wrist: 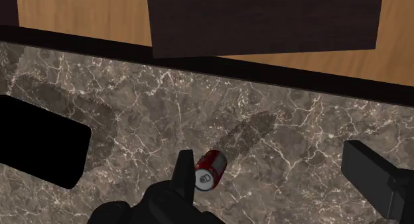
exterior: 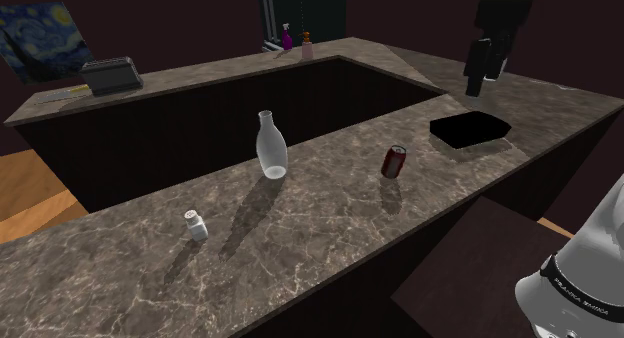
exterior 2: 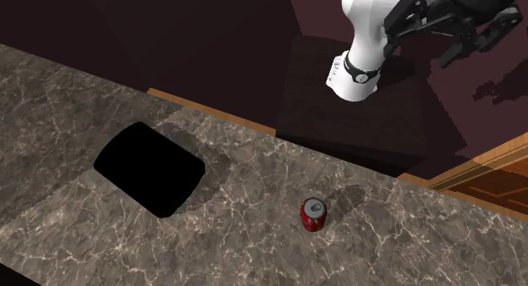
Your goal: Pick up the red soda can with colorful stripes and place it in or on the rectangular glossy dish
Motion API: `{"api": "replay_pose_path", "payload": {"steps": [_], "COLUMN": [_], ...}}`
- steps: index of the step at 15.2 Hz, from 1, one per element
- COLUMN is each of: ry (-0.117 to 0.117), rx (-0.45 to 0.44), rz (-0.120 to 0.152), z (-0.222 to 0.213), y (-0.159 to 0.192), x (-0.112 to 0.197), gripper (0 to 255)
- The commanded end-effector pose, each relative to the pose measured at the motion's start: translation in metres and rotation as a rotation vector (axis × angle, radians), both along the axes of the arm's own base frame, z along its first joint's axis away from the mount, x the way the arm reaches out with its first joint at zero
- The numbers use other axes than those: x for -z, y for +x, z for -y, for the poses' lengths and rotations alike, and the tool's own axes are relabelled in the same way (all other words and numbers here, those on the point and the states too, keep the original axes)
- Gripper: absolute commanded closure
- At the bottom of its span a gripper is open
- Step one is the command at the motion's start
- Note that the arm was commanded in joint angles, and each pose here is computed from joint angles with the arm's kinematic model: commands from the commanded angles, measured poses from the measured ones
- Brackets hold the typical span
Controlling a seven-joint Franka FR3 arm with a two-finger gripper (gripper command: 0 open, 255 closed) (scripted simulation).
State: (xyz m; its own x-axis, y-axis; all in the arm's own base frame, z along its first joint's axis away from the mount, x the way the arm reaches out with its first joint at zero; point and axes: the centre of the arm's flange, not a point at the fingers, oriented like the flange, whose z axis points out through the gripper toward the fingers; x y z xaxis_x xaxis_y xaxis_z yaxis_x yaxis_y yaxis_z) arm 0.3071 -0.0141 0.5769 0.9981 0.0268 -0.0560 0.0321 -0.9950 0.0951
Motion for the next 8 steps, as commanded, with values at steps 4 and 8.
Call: {"api": "replay_pose_path", "payload": {"steps": [4,8], "ry": [0.027,0.062], "rx": [-0.006,-0.015], "rz": [0.014,0.033], "z": [0.018,0.04], "y": [0.019,0.045], "x": [0.03,0.07], "gripper": [0,0]}}
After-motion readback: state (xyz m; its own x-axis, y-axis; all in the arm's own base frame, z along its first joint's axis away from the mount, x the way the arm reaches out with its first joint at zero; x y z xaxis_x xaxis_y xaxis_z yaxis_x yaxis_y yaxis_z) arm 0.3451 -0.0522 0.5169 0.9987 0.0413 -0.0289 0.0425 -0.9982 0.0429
